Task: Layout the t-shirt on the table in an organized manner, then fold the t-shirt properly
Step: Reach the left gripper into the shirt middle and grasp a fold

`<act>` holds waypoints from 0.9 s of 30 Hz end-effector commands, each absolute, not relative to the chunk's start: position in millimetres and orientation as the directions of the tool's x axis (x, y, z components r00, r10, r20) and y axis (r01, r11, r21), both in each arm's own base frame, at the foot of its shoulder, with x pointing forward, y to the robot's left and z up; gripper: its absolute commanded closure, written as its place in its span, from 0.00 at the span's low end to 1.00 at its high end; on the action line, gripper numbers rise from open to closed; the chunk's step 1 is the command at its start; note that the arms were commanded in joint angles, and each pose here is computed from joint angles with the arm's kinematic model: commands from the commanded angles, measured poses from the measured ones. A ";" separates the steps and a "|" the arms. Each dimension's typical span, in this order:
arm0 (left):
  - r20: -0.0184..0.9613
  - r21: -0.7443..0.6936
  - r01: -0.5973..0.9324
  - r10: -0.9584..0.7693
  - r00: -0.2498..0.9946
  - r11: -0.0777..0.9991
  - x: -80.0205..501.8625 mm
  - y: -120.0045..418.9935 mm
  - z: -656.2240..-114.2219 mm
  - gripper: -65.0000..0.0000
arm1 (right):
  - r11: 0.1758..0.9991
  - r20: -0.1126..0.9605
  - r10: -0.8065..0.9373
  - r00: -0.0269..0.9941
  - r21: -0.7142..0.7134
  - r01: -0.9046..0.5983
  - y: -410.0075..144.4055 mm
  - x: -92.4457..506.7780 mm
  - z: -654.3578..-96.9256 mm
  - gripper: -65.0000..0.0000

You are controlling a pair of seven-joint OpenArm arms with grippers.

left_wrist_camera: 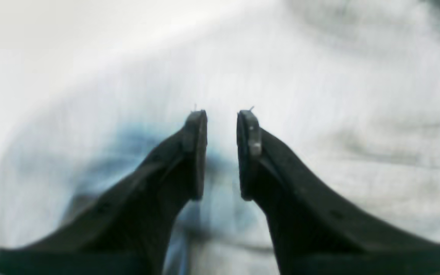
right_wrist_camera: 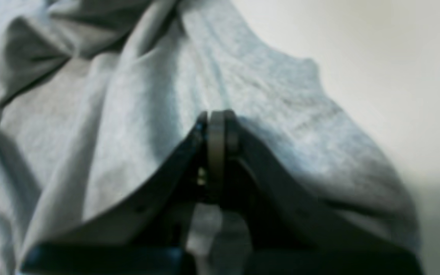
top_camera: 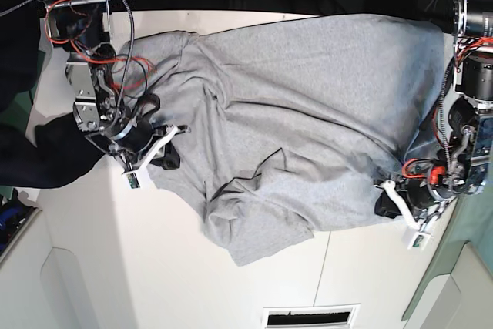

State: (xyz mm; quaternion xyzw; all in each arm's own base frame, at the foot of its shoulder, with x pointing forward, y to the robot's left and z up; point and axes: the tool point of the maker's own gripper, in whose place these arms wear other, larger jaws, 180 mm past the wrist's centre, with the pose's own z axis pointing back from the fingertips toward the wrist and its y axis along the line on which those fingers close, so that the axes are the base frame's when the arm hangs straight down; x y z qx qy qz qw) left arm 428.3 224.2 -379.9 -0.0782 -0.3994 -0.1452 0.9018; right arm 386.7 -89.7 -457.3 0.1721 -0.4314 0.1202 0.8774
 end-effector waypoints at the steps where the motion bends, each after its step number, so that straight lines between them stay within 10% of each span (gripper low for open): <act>1: 0.780 -0.035 0.357 -0.197 0.594 0.933 443.4 203.2 -365.2 0.75 | 0.909 0.825 0.062 0.561 0.186 -0.373 -93.6 388.7 -444.6 1.00; 12: 0.742 -0.064 0.491 -0.288 0.605 0.869 450.9 66.8 -402.7 0.83 | 0.885 0.816 0.129 0.563 0.162 -0.437 -75.9 316.1 -426.4 1.00; 27: 0.764 -0.046 0.528 -0.311 0.566 0.848 448.3 54.5 -403.4 0.83 | 0.930 0.884 0.082 0.460 0.098 -0.354 -91.1 375.8 -385.5 1.00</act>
